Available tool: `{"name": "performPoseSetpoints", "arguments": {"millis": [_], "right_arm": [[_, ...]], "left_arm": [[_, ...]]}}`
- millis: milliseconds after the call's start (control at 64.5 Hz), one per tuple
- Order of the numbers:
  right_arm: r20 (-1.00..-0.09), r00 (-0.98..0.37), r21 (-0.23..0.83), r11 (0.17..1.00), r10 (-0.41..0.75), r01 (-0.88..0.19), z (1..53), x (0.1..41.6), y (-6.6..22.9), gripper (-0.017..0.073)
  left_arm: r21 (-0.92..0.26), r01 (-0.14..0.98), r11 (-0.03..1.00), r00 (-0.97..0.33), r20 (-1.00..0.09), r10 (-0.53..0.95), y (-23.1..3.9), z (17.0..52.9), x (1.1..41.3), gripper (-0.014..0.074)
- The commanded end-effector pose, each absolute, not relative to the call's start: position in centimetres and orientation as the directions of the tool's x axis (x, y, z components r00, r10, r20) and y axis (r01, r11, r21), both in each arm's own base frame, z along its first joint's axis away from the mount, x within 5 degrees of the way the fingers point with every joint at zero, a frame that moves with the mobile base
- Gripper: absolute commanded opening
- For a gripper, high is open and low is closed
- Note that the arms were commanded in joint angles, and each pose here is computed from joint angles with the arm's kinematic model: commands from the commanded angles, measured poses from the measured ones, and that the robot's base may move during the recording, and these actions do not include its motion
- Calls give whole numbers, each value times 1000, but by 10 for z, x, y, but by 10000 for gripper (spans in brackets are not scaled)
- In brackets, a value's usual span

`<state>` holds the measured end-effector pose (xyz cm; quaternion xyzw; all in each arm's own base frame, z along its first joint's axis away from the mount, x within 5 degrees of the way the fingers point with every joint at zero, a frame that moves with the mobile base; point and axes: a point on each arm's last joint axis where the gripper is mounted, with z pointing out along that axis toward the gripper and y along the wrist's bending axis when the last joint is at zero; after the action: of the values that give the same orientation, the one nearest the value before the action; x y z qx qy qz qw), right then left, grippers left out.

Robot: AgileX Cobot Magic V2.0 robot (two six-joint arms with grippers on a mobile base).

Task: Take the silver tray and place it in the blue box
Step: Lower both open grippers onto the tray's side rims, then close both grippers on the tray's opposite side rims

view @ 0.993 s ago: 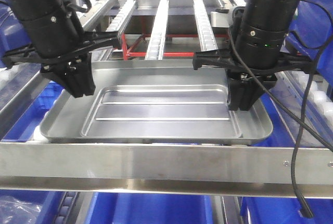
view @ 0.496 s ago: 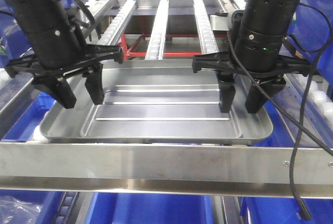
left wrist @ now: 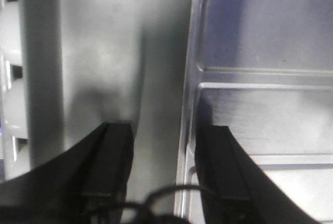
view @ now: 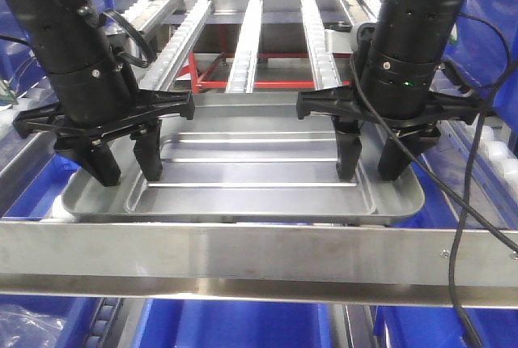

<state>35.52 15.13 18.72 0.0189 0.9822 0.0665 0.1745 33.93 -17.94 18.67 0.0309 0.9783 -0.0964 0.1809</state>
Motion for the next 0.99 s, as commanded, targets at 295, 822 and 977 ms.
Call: {"name": "performPoseSetpoints", "arguments": {"millis": [295, 822, 977], "right_arm": [[-410, -910, 159, 987, 61, -6, 204, 361, 154, 372], [-402, -914, 155, 988, 59, -4, 202, 362, 154, 320], [-393, -918, 151, 989, 58, -2, 201, 361, 153, 121]], "left_arm": [[-205, 111, 972, -905, -425, 13, -183, 206, 343, 207], [-205, 111, 972, -905, -425, 13, -183, 206, 343, 139], [-205, 111, 972, -905, -425, 13, -183, 206, 343, -44]]}}
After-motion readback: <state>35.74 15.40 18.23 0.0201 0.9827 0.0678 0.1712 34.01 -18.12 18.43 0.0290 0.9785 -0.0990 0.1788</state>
